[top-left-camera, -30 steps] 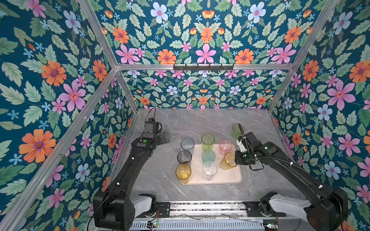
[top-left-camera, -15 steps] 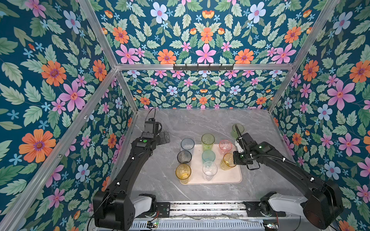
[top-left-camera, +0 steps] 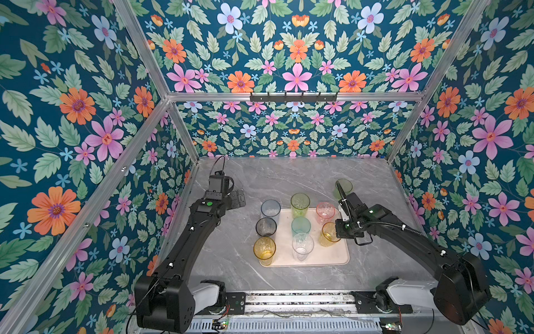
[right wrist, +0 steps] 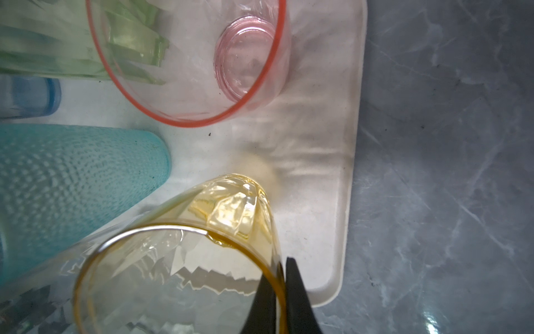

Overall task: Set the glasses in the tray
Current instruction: 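Lower the amber-yellow glass onto the tray beside the pink glass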

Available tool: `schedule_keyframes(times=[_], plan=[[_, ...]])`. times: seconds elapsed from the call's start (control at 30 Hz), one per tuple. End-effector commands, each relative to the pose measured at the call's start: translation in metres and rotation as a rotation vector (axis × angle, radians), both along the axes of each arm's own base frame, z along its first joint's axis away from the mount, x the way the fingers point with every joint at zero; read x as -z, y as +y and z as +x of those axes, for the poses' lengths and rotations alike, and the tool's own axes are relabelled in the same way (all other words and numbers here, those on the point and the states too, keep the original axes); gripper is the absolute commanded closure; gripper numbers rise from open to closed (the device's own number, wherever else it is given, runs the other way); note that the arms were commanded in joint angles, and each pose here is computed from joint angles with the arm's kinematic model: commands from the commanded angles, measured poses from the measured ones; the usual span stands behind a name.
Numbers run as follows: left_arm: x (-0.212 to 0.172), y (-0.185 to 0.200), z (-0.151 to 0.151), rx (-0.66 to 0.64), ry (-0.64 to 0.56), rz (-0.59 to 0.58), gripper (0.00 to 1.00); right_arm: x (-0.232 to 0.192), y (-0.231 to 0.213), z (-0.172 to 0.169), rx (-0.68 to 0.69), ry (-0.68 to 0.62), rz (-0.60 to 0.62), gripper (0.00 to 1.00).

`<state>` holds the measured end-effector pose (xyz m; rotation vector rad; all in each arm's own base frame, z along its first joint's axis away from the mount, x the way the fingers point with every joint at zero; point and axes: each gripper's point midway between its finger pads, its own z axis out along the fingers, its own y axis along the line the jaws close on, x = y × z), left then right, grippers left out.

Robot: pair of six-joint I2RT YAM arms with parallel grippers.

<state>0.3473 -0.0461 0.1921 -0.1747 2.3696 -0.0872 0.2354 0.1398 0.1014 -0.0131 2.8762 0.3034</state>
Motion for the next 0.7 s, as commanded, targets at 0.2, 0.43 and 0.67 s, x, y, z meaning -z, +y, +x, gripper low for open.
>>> schedule_keyframes(times=[0.2, 0.43, 0.67], plan=[[-0.001, 0.0, 0.001, -0.004, -0.004, -0.003, 0.01, 0.003, -0.007, 0.01, 0.001, -0.024, -0.065, 1.0], [-0.001, 0.0, 0.001, -0.004, -0.002, -0.003, 0.01, 0.004, -0.007, 0.015, -0.004, -0.022, -0.082, 1.0], [-0.001, 0.0, 0.001, -0.006, -0.003, -0.003, 0.01, 0.004, -0.006, 0.02, -0.01, -0.03, -0.094, 1.0]])
